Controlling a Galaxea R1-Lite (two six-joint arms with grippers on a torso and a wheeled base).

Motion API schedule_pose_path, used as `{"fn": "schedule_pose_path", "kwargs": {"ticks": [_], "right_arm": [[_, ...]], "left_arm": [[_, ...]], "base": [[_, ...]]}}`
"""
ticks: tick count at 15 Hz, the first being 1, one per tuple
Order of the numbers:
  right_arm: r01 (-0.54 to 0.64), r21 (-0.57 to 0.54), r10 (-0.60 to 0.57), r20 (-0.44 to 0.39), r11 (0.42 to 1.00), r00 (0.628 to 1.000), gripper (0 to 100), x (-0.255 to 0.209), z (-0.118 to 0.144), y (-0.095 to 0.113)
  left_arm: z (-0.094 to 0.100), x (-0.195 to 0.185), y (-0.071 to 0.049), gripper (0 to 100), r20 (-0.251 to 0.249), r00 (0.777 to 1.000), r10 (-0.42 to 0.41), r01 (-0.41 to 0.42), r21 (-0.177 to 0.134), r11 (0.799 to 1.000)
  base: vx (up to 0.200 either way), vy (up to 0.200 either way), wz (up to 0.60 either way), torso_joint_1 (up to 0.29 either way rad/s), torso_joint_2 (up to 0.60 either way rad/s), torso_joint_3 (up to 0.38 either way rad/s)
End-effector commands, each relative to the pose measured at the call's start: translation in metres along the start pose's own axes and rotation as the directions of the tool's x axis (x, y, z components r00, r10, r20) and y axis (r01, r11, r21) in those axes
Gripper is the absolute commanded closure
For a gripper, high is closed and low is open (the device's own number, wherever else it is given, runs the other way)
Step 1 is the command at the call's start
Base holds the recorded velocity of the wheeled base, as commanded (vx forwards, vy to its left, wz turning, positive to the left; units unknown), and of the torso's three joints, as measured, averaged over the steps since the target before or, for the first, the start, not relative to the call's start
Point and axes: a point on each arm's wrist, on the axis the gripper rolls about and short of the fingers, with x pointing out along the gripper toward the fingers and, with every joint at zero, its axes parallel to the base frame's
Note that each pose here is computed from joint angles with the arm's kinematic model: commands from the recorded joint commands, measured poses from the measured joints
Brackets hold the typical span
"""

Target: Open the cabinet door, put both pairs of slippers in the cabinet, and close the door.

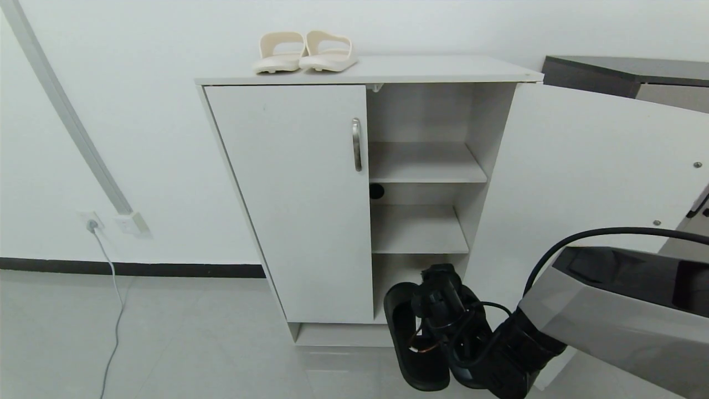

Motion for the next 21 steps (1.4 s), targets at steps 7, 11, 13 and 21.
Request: {"fn": "schedule_pose_path", "kwargs": {"ticks": [7,11,13,21], "right_arm": [[0.059,0.040,-0.065,0.164,0.997,0.984,100,0.019,0.003,0.001],[0.045,-0.006,-0.042,0.269,0.999,0.962,100,0.016,0.003,-0.003],[0.042,0.010,-0.043,0.285,0.999,0.958,100,0.017,0.006,-0.004],[0.027,0.030,-0.036,0.320,0.999,0.947,100,0.015,0.010,-0.003]], "left_arm": [[0.000,0.000,0.000,100,-0.001,1.000,0.001,-0.001,-0.001,1.000],[0.000,0.000,0.000,100,-0.001,1.000,0.001,-0.001,-0.001,1.000],[0.000,0.000,0.000,100,-0.001,1.000,0.001,-0.001,-0.001,1.000],[0.000,0.000,0.000,100,-0.001,1.000,0.001,-0.001,-0.001,1.000]], "base": [[0.000,0.000,0.00,0.007,0.01,-0.187],[0.000,0.000,0.00,0.002,0.00,-0.018],[0.000,0.000,0.00,0.000,0.00,0.000],[0.050,0.000,0.00,0.000,0.00,0.001]]}}
